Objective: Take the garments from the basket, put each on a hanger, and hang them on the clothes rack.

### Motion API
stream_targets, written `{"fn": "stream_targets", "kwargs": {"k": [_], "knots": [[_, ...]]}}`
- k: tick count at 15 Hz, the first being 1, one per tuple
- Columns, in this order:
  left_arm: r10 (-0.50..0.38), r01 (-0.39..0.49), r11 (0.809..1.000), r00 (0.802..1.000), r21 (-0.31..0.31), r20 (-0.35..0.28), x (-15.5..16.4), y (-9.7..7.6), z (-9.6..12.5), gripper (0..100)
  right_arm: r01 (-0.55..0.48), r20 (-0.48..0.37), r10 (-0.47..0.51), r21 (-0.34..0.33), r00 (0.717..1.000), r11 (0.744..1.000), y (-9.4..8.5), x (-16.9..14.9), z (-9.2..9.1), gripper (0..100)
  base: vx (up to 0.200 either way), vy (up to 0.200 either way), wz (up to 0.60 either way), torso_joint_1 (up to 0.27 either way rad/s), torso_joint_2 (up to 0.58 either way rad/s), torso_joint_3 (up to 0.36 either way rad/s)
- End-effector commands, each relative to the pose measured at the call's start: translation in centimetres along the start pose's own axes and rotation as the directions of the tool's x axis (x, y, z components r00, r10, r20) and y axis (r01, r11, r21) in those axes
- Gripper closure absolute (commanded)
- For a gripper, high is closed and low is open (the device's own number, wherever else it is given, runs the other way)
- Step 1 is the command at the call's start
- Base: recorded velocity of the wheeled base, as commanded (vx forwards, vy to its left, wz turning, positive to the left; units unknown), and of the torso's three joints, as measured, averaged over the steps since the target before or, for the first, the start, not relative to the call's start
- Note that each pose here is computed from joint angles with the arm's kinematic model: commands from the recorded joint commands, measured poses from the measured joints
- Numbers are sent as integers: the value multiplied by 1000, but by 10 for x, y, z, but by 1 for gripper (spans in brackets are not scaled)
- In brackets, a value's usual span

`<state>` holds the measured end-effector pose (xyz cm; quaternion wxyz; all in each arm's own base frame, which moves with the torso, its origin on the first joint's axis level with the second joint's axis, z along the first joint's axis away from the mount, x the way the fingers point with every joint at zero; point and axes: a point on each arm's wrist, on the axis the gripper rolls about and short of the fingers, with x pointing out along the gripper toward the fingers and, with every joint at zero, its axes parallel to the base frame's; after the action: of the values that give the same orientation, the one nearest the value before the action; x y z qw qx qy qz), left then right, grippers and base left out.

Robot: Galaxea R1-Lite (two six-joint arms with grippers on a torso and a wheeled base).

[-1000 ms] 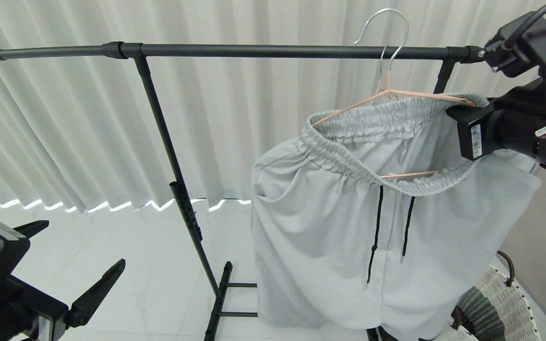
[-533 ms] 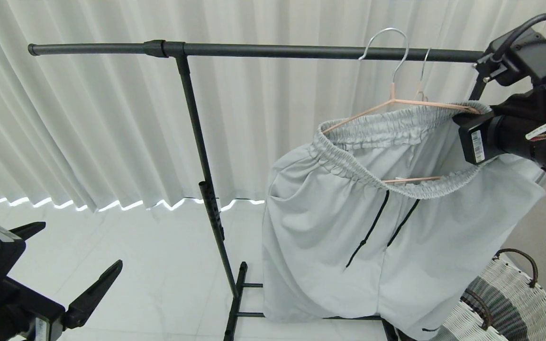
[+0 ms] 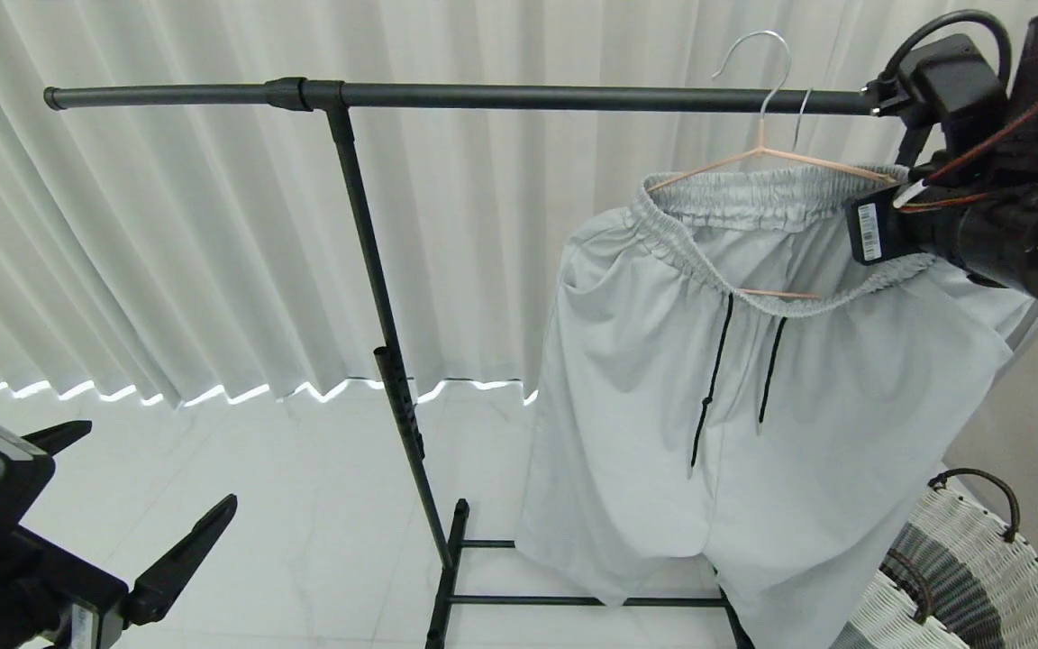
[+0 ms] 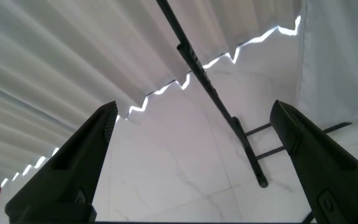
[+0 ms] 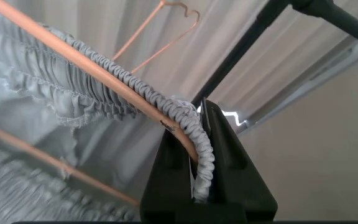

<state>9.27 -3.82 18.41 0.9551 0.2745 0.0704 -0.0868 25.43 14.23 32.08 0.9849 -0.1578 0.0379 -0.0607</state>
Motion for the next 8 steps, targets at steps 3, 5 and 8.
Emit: {"fn": "stream_targets", "kwargs": {"k": [3, 5, 8], "knots": [[-3, 3, 1000, 1000, -1, -6, 1, -1, 0, 0, 58, 4, -58, 18, 998, 998, 6, 10, 9, 100, 0, 0, 0, 0, 0, 0], [-2, 2, 1000, 1000, -4, -5, 1, -1, 0, 0, 58, 9, -58, 23, 998, 998, 7, 7, 11, 100, 100, 0, 0, 1, 1, -1], [-1, 1, 1000, 1000, -5, -4, 1, 0, 0, 0, 66, 9, -66, 25, 998, 998, 9, 4, 12, 100, 200, 0, 0, -2, -2, 5]]}}
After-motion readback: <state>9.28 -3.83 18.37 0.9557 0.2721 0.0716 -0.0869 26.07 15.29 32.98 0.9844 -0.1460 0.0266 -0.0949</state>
